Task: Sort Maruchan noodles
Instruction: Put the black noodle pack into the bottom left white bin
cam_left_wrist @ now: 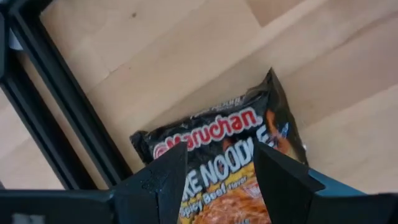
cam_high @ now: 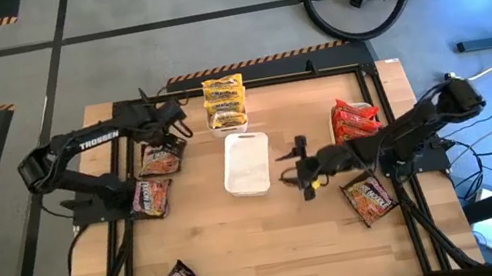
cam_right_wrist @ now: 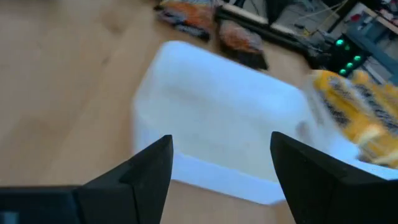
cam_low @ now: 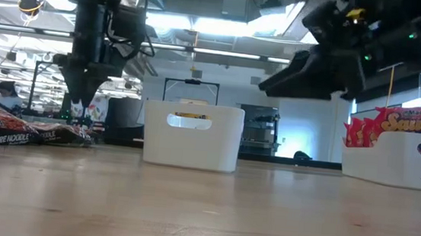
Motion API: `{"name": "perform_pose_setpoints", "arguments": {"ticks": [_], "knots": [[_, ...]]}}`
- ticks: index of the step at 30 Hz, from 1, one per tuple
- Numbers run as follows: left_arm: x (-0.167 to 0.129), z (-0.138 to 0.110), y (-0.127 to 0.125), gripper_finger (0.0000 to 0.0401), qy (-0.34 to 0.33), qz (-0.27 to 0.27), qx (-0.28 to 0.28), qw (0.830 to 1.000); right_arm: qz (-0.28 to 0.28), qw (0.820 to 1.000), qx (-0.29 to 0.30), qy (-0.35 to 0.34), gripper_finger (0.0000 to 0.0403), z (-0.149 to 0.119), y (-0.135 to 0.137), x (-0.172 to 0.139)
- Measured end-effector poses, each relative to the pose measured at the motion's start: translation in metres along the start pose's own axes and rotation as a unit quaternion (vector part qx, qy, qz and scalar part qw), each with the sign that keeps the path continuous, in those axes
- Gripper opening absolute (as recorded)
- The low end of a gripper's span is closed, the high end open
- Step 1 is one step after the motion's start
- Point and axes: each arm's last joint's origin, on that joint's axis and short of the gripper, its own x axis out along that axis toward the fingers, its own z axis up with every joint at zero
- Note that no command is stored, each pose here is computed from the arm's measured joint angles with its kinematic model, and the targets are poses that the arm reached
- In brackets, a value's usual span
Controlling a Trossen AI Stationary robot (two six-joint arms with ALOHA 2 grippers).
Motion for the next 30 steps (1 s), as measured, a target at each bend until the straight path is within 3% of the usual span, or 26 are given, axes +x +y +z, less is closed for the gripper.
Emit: {"name": "perform_pose_setpoints", "arguments": {"ticks": [5, 9, 16, 21, 30], "knots": [[0.002, 0.0, 0.0, 0.0179, 0.011, 0.005, 0.0, 1.0, 0.023, 0.998, 0.028, -0.043, 0.025, -0.004, -0.037, -0.004], [0.011, 0.0, -0.01, 0.0179, 0.032, 0.012, 0.024, 0.999, 0.066, 0.996, 0.037, -0.051, 0.025, -0.009, -0.046, -0.002], [0.035, -0.004, -0.038, 0.0179, 0.081, 0.025, 0.114, 0.99, 0.112, 0.99, 0.064, -0.057, 0.025, -0.008, -0.04, -0.003], [0.044, -0.013, -0.066, 0.0179, 0.1, -0.019, 0.159, 0.982, 0.142, 0.986, 0.054, -0.063, 0.025, -0.003, -0.024, -0.005], [0.032, -0.038, -0.106, 0.0179, 0.078, -0.067, 0.212, 0.972, 0.172, 0.982, 0.043, -0.07, 0.025, 0.002, -0.008, -0.008]]}}
